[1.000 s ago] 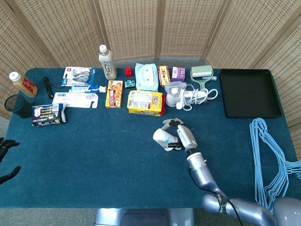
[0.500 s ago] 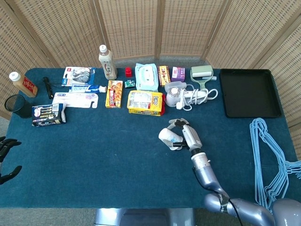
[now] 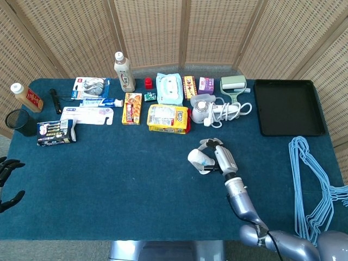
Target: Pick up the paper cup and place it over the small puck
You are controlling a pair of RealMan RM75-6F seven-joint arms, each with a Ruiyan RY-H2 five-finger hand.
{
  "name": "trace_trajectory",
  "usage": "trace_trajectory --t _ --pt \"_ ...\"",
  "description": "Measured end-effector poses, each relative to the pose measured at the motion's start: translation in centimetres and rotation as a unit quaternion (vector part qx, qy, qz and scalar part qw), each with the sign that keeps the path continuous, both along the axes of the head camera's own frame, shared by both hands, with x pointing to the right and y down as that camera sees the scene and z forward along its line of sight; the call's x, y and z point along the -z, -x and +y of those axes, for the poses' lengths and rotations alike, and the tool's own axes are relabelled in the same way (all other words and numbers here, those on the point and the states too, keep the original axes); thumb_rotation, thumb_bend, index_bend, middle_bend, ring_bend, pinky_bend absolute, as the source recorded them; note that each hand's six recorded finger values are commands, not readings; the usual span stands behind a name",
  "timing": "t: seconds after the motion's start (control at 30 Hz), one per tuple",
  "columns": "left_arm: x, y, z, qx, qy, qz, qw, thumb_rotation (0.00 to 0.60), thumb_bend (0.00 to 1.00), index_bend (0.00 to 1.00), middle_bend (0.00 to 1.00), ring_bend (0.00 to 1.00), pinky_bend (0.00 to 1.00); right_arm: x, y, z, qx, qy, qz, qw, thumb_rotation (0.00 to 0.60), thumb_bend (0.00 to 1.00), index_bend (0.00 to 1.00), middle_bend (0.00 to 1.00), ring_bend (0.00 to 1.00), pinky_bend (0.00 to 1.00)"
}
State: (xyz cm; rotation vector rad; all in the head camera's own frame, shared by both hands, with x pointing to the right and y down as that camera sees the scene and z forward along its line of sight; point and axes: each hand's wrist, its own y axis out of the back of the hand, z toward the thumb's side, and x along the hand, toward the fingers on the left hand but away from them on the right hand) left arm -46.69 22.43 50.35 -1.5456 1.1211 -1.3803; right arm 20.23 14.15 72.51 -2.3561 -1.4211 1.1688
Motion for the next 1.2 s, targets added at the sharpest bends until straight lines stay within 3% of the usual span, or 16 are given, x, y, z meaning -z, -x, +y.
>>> trace_trajectory --t 0.23,0.47,0.63,0.93,1.2 --pt "0.1 -0.3 -0.2 -0.003 -0.004 0.004 1.0 0.6 0.18 0.28 0.28 0.16 0.18 0.3 -1.1 0.2 0.017 -0.007 0.026 0.9995 0.435 0.28 0.34 0.24 0.16 0.0" --pt "0.2 -0.4 -0.2 -0.005 -0.008 0.009 0.9999 0.6 0.18 0.28 0.28 0.16 0.18 1.7 -3.1 0.4 0.038 -0.017 0.054 0.9977 0.433 0.3 0.19 0.2 0.12 0.0" --pt "0.2 -0.7 -0.2 -0.007 -0.01 0.016 0.9998 0.6 0.18 0.28 0.28 0.16 0.18 3.2 -4.4 0.5 0.048 -0.024 0.063 0.9965 0.435 0.3 0.14 0.18 0.11 0.0" --pt "0.2 -0.4 0.0 -0.004 -0.01 0.016 0.9998 0.6 0.18 0.28 0.28 0.16 0.18 6.3 -4.8 0.7 0.064 -0.043 0.053 0.9956 0.434 0.3 0.15 0.18 0.11 0.0" --pt "0.0 0.0 0.5 0.001 -0.008 0.013 0.9999 0.599 0.18 0.28 0.28 0.16 0.18 9.1 -5.1 -0.1 0.056 -0.09 0.067 0.9921 0.435 0.3 0.34 0.24 0.19 0.06"
